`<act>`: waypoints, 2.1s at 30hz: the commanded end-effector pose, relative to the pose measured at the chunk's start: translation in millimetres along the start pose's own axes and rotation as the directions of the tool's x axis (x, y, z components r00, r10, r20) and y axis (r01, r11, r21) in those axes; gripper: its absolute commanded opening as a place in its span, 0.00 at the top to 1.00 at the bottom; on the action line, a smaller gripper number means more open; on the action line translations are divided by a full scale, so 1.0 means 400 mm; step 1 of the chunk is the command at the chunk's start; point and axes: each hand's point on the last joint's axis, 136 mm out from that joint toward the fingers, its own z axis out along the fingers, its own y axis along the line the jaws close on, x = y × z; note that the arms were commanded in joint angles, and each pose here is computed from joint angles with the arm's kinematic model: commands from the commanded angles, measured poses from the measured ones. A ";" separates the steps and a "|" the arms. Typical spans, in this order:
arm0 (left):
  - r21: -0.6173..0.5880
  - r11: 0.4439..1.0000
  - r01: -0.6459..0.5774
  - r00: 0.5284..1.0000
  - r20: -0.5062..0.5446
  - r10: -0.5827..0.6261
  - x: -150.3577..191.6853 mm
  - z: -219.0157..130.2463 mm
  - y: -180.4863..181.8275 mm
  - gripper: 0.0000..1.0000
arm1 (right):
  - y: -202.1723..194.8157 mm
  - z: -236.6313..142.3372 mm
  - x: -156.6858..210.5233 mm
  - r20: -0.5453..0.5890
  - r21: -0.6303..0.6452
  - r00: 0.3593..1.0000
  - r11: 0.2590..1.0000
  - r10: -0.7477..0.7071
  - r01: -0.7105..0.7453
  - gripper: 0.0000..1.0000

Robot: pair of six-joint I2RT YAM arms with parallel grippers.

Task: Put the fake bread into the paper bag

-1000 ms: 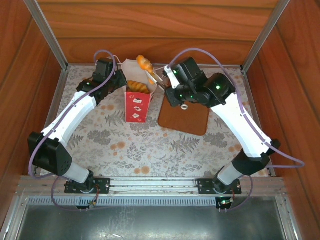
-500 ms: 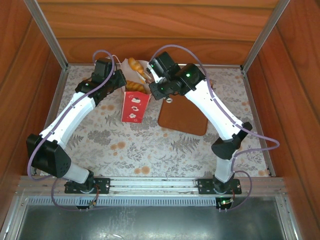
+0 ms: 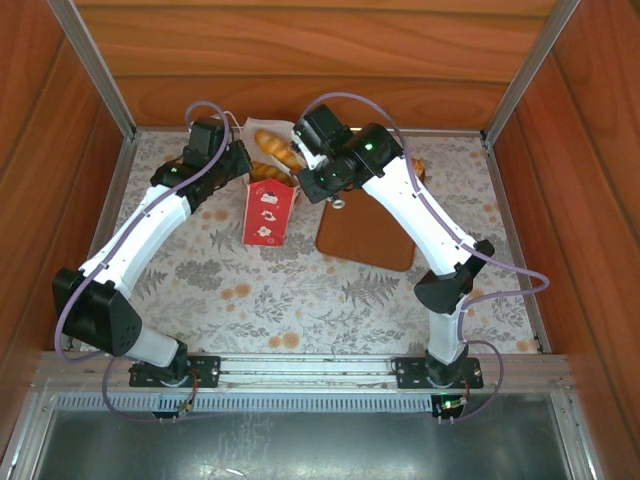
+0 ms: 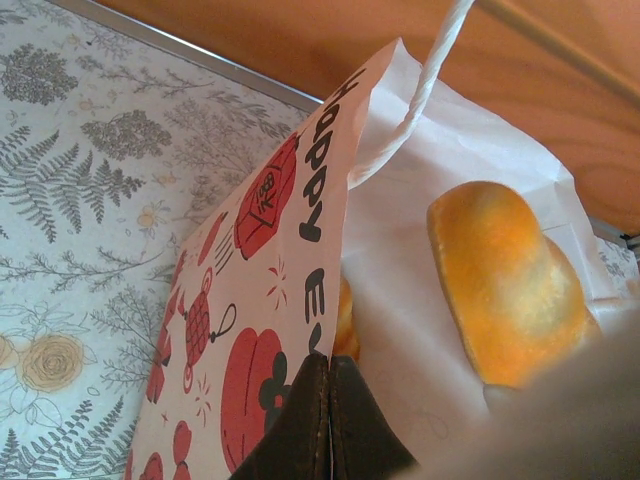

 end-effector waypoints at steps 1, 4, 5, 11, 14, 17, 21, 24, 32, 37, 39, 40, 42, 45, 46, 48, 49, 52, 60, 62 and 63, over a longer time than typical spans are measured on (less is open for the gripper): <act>0.015 1.000 -0.016 0.999 0.028 0.016 -0.013 -0.027 -0.008 1.00 | 0.009 -0.016 -0.014 0.027 -0.002 1.000 1.000 -0.014 0.014 0.55; 0.015 1.000 -0.016 0.999 0.029 0.015 -0.014 -0.029 -0.007 1.00 | 0.008 -0.019 -0.017 0.033 -0.003 0.999 1.000 -0.017 0.017 0.52; 0.014 1.000 -0.016 0.999 0.028 0.016 -0.012 -0.028 -0.007 1.00 | 0.007 -0.020 -0.017 0.035 -0.002 0.999 1.000 -0.016 0.016 0.52; 0.011 1.000 -0.016 1.000 0.026 0.016 -0.009 -0.026 -0.003 1.00 | 0.005 -0.036 -0.027 0.062 -0.002 0.998 1.000 -0.011 0.011 0.52; 0.007 1.000 -0.016 1.000 0.026 0.016 -0.008 -0.025 -0.002 1.00 | 0.008 -0.043 -0.033 0.077 -0.012 0.997 1.000 -0.007 0.008 0.52; 0.004 1.000 -0.018 0.999 0.027 0.018 -0.007 -0.024 0.001 1.00 | 0.006 -0.062 -0.040 0.103 -0.013 0.995 1.000 -0.003 0.004 0.53; -0.007 1.000 -0.017 1.000 0.024 0.017 -0.003 -0.018 0.007 1.00 | 0.010 -0.108 -0.061 0.170 -0.042 0.985 0.999 0.002 0.005 0.54; -0.012 1.000 -0.018 1.000 0.022 0.018 -0.001 -0.015 0.009 0.99 | 0.014 -0.152 -0.077 0.230 -0.066 0.973 0.998 0.001 0.015 0.54; -0.034 0.999 -0.019 0.999 0.030 0.020 -0.002 -0.011 0.023 0.98 | -0.039 -0.266 -0.102 0.362 0.002 0.932 1.000 -0.003 0.003 0.56; -0.054 0.998 -0.018 0.999 0.037 0.020 -0.001 -0.010 0.036 0.90 | -0.084 -0.350 -0.104 0.455 0.057 0.890 0.998 -0.015 -0.012 0.57; -0.057 0.998 -0.018 0.999 0.043 0.020 -0.004 -0.014 0.038 0.85 | -0.119 -0.370 -0.091 0.467 0.099 0.884 0.994 -0.015 -0.035 0.57; -0.061 0.998 -0.016 0.999 0.045 0.019 -0.004 -0.015 0.040 0.83 | -0.142 -0.374 -0.079 0.463 0.123 0.887 0.991 -0.011 -0.052 0.57; -0.068 0.998 -0.012 0.998 0.052 0.016 -0.007 -0.018 0.046 0.79 | -0.185 -0.380 -0.055 0.452 0.161 0.892 0.983 0.003 -0.085 0.57; -0.073 0.997 -0.001 0.998 0.062 0.006 -0.012 -0.024 0.054 0.71 | -0.259 -0.380 -0.009 0.425 0.225 0.905 0.965 0.027 -0.135 0.57; -0.071 0.997 0.001 0.998 0.067 0.003 -0.015 -0.029 0.054 0.69 | -0.287 -0.373 0.012 0.410 0.247 0.911 0.957 0.036 -0.149 0.57; -0.067 0.998 0.004 0.997 0.075 0.001 -0.021 -0.038 0.052 0.63 | -0.343 -0.355 0.054 0.375 0.291 0.924 0.938 0.069 -0.188 0.57; -0.063 0.998 0.005 0.997 0.077 0.000 -0.023 -0.043 0.051 0.59 | -0.367 -0.342 0.077 0.354 0.311 0.932 0.929 0.081 -0.199 0.57; -0.055 0.998 0.009 0.995 0.100 -0.004 -0.039 -0.065 0.052 0.48 | -0.421 -0.298 0.139 0.293 0.364 0.950 0.906 0.107 -0.215 0.58; -0.057 0.998 -0.027 0.986 0.160 0.036 -0.071 -0.120 0.054 0.29 | -0.528 -0.115 0.284 0.121 0.396 0.973 0.889 0.197 -0.229 0.59; -0.063 0.997 -0.033 0.983 0.176 0.043 -0.077 -0.135 0.058 0.27 | -0.556 -0.066 0.316 0.074 0.389 0.972 0.891 0.225 -0.235 0.60; -0.064 0.997 -0.033 0.982 0.185 0.045 -0.080 -0.143 0.059 0.26 | -0.571 -0.049 0.328 0.054 0.392 0.971 0.889 0.232 -0.235 0.60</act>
